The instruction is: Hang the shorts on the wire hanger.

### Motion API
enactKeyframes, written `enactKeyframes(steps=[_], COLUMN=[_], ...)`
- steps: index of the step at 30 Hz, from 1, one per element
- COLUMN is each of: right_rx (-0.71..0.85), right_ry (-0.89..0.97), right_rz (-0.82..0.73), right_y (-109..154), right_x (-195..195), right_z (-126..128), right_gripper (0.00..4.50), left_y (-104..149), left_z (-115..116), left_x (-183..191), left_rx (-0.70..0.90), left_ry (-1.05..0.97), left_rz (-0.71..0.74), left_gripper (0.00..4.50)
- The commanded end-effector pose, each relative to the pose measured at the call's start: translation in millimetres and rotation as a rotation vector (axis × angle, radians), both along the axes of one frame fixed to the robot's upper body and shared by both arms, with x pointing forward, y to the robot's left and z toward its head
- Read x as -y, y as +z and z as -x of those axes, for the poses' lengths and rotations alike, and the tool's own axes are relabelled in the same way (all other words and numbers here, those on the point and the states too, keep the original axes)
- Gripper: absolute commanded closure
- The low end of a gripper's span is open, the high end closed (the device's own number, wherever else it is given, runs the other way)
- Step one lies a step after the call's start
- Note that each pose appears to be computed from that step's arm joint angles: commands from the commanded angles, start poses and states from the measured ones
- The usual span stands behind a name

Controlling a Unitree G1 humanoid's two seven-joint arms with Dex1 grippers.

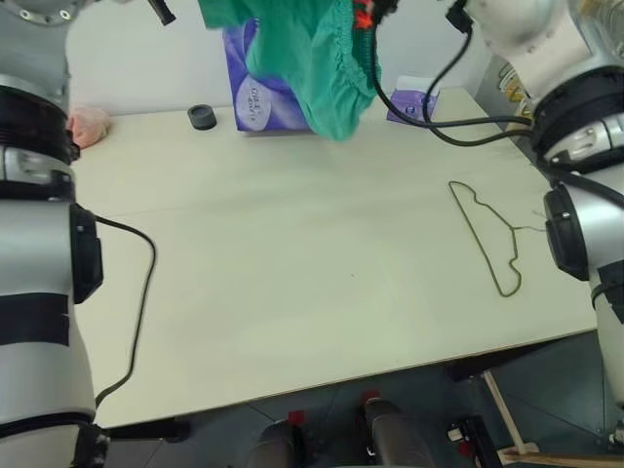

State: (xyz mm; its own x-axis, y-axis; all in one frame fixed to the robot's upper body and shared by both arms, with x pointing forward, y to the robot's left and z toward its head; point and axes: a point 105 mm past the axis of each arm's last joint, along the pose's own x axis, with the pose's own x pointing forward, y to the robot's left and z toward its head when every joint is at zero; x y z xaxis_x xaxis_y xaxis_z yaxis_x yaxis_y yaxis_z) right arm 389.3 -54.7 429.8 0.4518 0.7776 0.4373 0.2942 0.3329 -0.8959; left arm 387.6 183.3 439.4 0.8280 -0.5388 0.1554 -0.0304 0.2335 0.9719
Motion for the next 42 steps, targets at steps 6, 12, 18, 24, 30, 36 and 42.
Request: enactKeyframes(steps=[6,12,18,24,30,36,42], right_rx=[-0.426,-0.701,-1.046,-1.257,-1.336,-1.345,-1.335], right_ry=[0.220,0.305,0.292,0.236,0.229,0.239,0.244], right_rz=[0.325,0.501,0.625,0.621,0.557,0.579,0.644], right_y=[-215.9,-291.6,-323.0,-326.8,-317.9,-315.3,-310.2], right_x=[14.6,25.2,49.7,69.2,71.0,66.4,71.2], right_z=[18.5,62.0,96.3,112.1,112.4,117.3,130.0], right_gripper=[4.50,4.50,4.50,4.50,4.50,3.69,1.56], left_y=[-233.9,-318.1,-341.1,-354.5,-354.3,-357.0,-353.7], left_z=[65.2,149.9,202.5,205.1,201.2,204.0,207.0], left_x=[-17.9,-11.7,-1.5,-10.9,-12.4,-9.1,-7.7], left_rx=[-1.042,-1.519,-1.768,-1.775,-1.755,-1.787,-1.793], left_ry=[-0.127,-0.205,-0.310,-0.290,-0.317,-0.337,-0.364], left_rz=[-0.024,0.040,0.075,0.042,0.025,0.033,0.037], left_gripper=[4.45,4.45,4.45,4.45,4.45,4.03,2.23])
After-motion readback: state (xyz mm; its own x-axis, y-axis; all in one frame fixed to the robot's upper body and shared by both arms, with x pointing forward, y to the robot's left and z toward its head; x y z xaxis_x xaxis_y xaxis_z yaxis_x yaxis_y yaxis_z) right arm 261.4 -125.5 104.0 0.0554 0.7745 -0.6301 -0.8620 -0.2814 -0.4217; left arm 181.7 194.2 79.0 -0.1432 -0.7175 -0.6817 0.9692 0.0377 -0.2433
